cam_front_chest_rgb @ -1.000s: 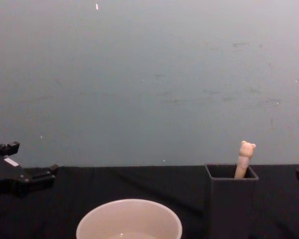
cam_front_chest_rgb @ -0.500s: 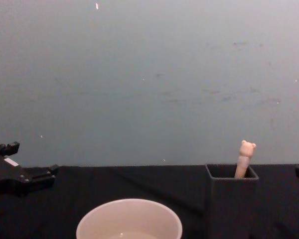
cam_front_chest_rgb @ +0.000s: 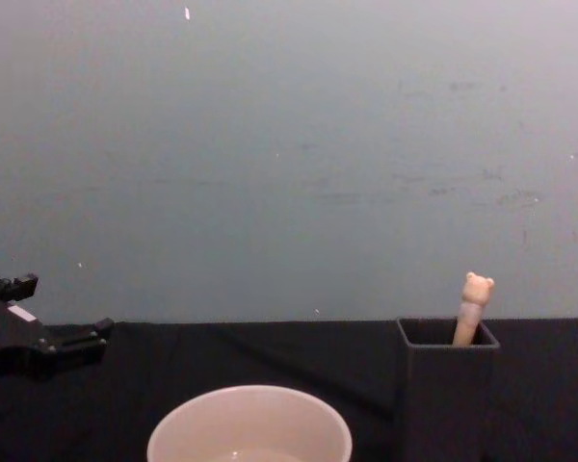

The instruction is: Pick up the stirring spoon with one hand, stir inside the cup, then place it back in its original position.

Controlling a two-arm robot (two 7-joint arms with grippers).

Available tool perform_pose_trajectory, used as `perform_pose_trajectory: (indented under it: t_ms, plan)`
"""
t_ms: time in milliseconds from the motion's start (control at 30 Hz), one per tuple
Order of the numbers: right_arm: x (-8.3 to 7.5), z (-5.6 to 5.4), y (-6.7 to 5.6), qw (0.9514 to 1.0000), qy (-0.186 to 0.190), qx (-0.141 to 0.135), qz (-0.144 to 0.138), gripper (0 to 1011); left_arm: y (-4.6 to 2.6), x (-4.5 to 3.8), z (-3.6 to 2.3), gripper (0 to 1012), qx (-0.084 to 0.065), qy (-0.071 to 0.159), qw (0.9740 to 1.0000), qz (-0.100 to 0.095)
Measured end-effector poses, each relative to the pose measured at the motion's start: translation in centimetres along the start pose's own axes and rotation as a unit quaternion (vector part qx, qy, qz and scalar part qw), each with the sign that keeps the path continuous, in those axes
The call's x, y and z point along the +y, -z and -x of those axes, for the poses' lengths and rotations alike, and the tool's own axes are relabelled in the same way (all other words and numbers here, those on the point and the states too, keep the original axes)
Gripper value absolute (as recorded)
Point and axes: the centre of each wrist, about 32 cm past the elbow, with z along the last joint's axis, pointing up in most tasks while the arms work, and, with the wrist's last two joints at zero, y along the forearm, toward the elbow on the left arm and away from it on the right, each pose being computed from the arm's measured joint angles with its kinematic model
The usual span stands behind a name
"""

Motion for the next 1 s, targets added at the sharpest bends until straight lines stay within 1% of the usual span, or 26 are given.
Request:
perform_pose_trajectory:
  t_ms: [33, 100, 133, 167, 300, 400, 567, 1000]
  plan:
    - [-0.1, 0.0, 0.0, 1.0, -0.007, 0.004, -0.002, 1000, 0.0, 0.0, 0.0, 1001, 0.0, 0.0, 1.0, 0.0]
    - [-0.4, 0.2, -0.2, 0.9992, -0.034, 0.014, -0.012, 1000, 0.0, 0.0, 0.0, 1001, 0.0, 0.0, 1.0, 0.0]
    - [-0.4, 0.2, -0.2, 0.9992, -0.034, 0.014, -0.012, 1000, 0.0, 0.0, 0.0, 1001, 0.0, 0.0, 1.0, 0.0]
    - [-0.4, 0.3, -0.3, 0.9987, -0.045, 0.017, -0.017, 1000, 0.0, 0.0, 0.0, 1001, 0.0, 0.0, 1.0, 0.0]
    - [-0.1, 0.7, -0.5, 0.9973, -0.063, 0.025, -0.027, 1000, 0.0, 0.0, 0.0, 1001, 0.0, 0.0, 1.0, 0.0]
    - [0.4, 0.9, -0.7, 0.9964, -0.072, 0.031, -0.033, 1000, 0.0, 0.0, 0.0, 1001, 0.0, 0.0, 1.0, 0.0]
    - [1.8, 1.1, -0.7, 0.9952, -0.082, 0.044, -0.03, 1000, 0.0, 0.0, 0.0, 1001, 0.0, 0.0, 1.0, 0.0]
    - [5.0, 1.6, -0.3, 0.9937, -0.097, 0.053, -0.022, 1000, 0.0, 0.0, 0.0, 1001, 0.0, 0.0, 1.0, 0.0]
